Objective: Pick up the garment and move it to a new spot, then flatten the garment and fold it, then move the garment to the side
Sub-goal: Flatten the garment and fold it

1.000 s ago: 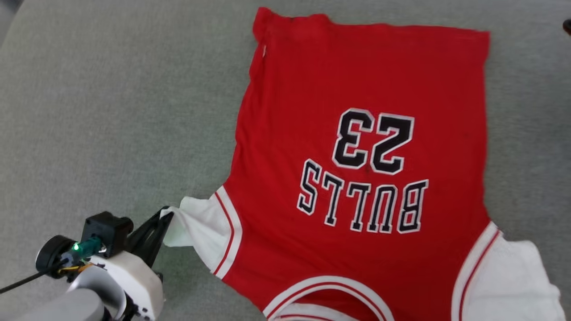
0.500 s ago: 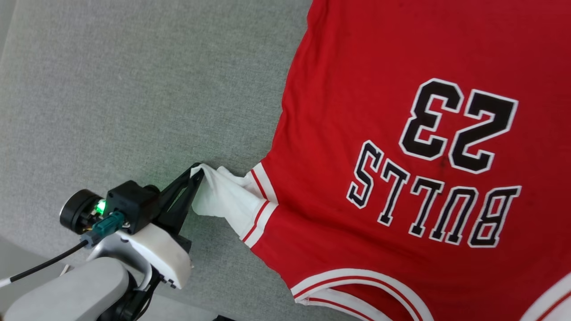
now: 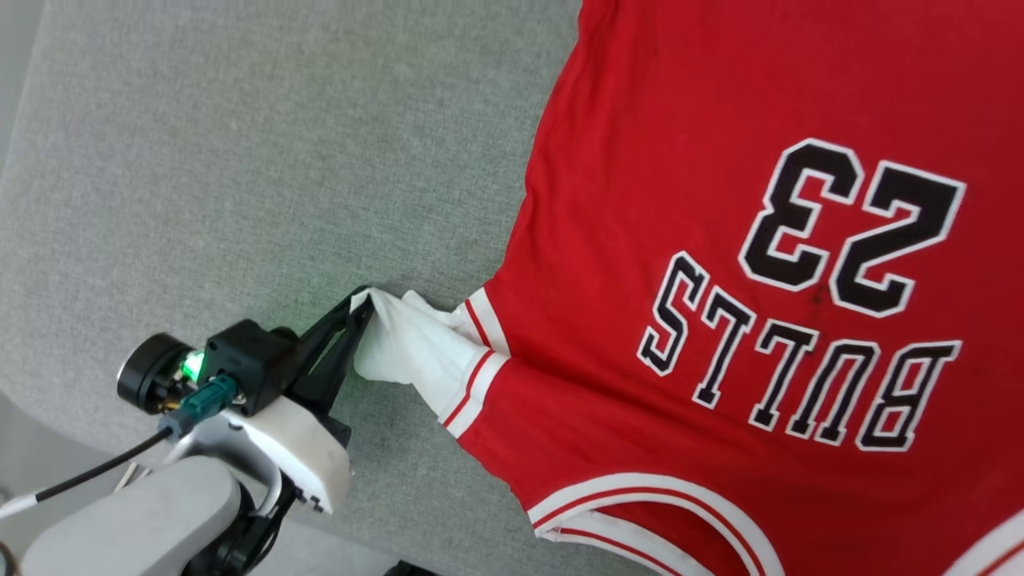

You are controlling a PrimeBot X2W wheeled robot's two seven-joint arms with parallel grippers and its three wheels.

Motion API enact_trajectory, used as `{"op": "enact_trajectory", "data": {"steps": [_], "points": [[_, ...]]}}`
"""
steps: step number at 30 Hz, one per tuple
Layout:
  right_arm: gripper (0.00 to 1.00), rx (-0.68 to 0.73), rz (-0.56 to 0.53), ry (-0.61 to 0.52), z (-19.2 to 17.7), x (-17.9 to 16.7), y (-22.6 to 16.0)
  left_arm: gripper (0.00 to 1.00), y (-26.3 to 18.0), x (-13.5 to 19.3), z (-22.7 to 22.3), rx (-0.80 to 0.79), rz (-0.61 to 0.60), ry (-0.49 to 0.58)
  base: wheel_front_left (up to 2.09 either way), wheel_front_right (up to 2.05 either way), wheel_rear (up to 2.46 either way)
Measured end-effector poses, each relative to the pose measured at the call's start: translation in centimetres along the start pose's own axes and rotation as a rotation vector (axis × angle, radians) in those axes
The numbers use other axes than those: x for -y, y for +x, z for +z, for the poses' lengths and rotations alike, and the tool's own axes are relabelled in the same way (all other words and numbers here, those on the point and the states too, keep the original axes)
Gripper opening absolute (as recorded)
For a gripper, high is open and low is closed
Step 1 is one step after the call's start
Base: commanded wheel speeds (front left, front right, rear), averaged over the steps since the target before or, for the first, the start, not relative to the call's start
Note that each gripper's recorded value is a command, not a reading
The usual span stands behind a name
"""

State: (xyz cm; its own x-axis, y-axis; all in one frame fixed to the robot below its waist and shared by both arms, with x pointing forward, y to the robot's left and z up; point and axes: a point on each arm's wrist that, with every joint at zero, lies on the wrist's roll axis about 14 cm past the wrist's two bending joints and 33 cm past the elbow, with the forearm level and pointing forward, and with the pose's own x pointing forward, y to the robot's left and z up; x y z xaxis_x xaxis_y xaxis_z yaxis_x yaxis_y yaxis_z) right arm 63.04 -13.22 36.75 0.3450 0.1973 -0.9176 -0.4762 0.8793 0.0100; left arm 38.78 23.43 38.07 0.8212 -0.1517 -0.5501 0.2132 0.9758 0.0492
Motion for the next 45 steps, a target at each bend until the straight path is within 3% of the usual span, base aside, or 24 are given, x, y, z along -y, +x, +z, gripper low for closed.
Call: {"op": "enact_trajectory", "data": {"steps": [9,16,24,30,35,38,41,42,45], "points": [[0.00,0.179,-0.031,-0.112,2.3,-0.8,-8.4,0.00,-2.1,0.6,1.2,0.047,0.006,-0.015,0.00,0.00,0.00],[0.00,0.196,-0.077,-0.235,-2.3,-0.5,-15.2,0.00,-3.6,1.8,2.3,0.092,-0.018,-0.019,0.00,0.00,0.00],[0.00,0.131,-0.113,-0.176,-12.6,2.1,-19.3,0.00,-4.4,3.3,3.2,0.121,-0.064,-0.005,0.00,0.00,0.00],[0.00,-0.059,-0.053,-0.025,-24.4,1.8,-17.8,0.00,-4.3,4.3,3.8,0.134,-0.099,0.008,0.00,0.00,0.00],[0.00,-0.186,0.040,0.112,-32.9,-1.0,-15.7,0.00,-4.1,4.7,4.1,0.139,-0.112,0.007,0.00,0.00,0.00],[0.00,-0.221,0.095,0.173,-35.8,-3.3,-14.8,0.00,-4.0,4.7,3.9,0.134,-0.112,0.003,0.00,0.00,0.00],[0.00,-0.186,0.084,0.185,-35.8,-3.3,-14.6,0.00,-4.0,4.6,3.9,0.133,-0.111,0.003,0.00,0.00,0.00],[1.00,-0.170,0.076,0.185,-35.5,-3.1,-14.6,0.00,-4.0,4.6,3.9,0.134,-0.109,0.003,0.00,0.00,0.00],[1.00,-0.127,0.040,0.152,-34.2,-2.2,-15.3,0.00,-4.2,4.6,4.1,0.141,-0.107,0.002,0.00,0.00,0.00]]}}
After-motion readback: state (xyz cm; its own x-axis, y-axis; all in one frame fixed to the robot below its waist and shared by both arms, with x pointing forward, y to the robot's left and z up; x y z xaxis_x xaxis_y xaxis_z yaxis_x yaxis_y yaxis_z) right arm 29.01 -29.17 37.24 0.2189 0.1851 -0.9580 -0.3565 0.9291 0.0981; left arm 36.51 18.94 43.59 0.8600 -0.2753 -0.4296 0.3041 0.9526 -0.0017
